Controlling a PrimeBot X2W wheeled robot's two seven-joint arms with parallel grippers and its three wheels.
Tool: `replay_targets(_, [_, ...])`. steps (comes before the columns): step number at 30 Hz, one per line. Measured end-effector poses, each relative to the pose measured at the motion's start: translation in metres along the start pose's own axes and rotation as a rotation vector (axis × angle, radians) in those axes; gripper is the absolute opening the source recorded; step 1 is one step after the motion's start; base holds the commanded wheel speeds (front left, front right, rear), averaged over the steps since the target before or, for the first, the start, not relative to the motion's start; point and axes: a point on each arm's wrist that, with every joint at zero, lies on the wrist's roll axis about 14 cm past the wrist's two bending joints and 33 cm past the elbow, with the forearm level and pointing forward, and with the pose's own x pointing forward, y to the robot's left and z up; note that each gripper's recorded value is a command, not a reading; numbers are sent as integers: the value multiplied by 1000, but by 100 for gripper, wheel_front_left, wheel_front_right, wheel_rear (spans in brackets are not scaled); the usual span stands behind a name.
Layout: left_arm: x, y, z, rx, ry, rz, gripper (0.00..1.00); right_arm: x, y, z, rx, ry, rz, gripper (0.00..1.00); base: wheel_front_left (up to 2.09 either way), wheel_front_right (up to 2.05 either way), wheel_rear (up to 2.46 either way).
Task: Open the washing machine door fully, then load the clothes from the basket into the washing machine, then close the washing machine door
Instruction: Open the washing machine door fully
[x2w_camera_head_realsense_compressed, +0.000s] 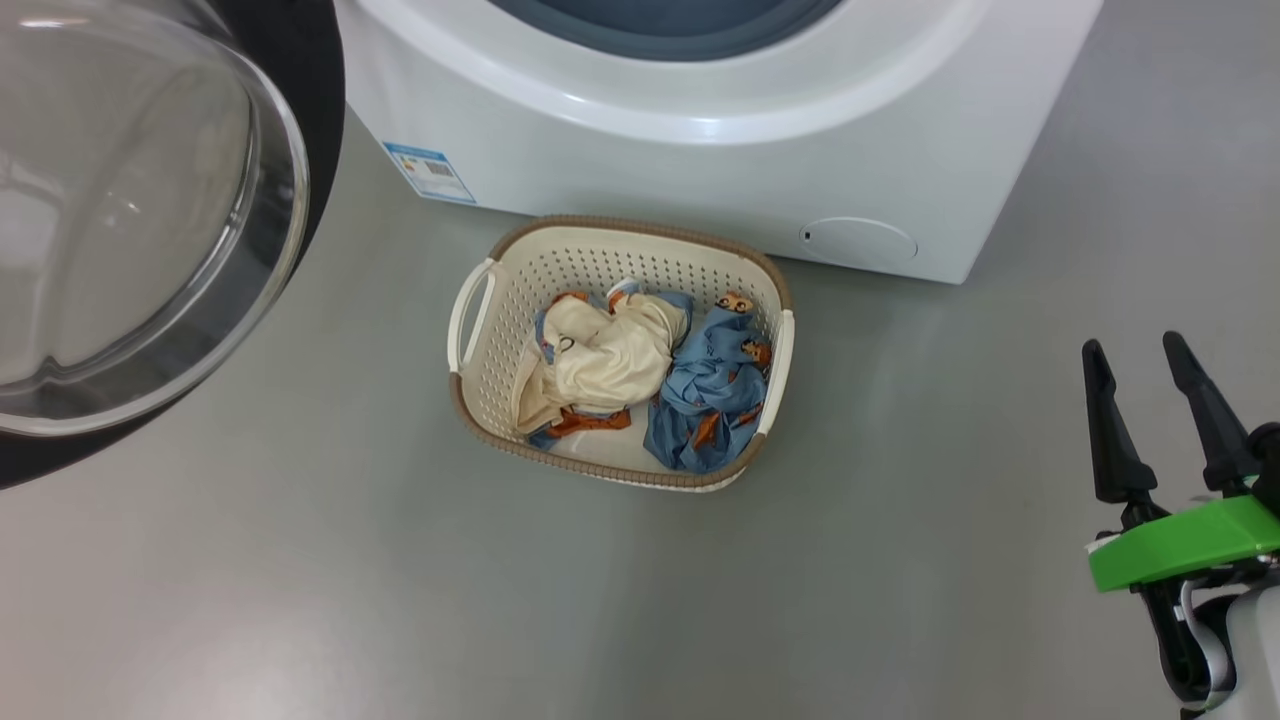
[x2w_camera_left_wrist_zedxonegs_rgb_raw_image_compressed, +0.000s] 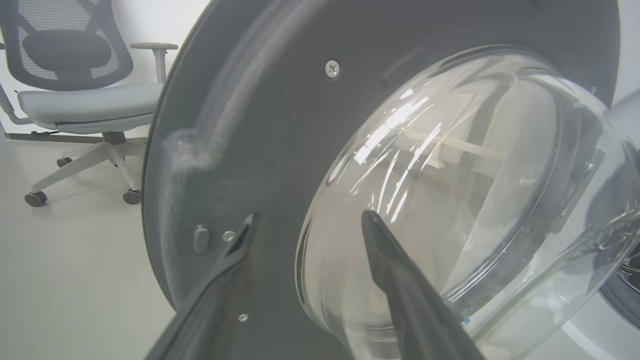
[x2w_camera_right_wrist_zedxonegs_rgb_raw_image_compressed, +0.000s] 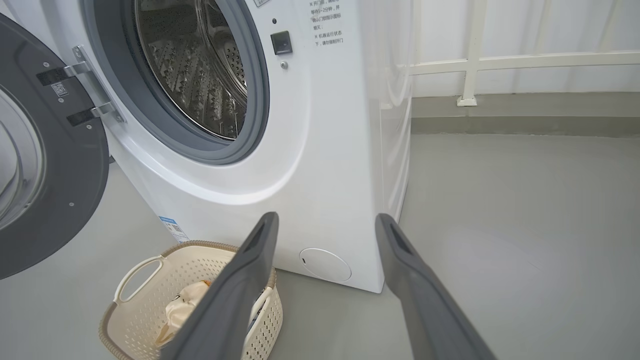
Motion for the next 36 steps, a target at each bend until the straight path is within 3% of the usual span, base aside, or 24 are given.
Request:
replay_targets(11, [-33, -11, 3, -50, -11, -100, 100, -14, 11, 20, -5, -29, 3, 100, 0, 0, 0])
replay_targets(16, [-45, -35, -8, -58, 20, -194, 100, -24, 8, 28, -7, -45, -17, 100, 0, 0, 0])
replay_targets(36, [-80, -186, -42, -70, 114, -655, 100, -75, -42, 47, -12, -85, -193, 100, 0, 0, 0])
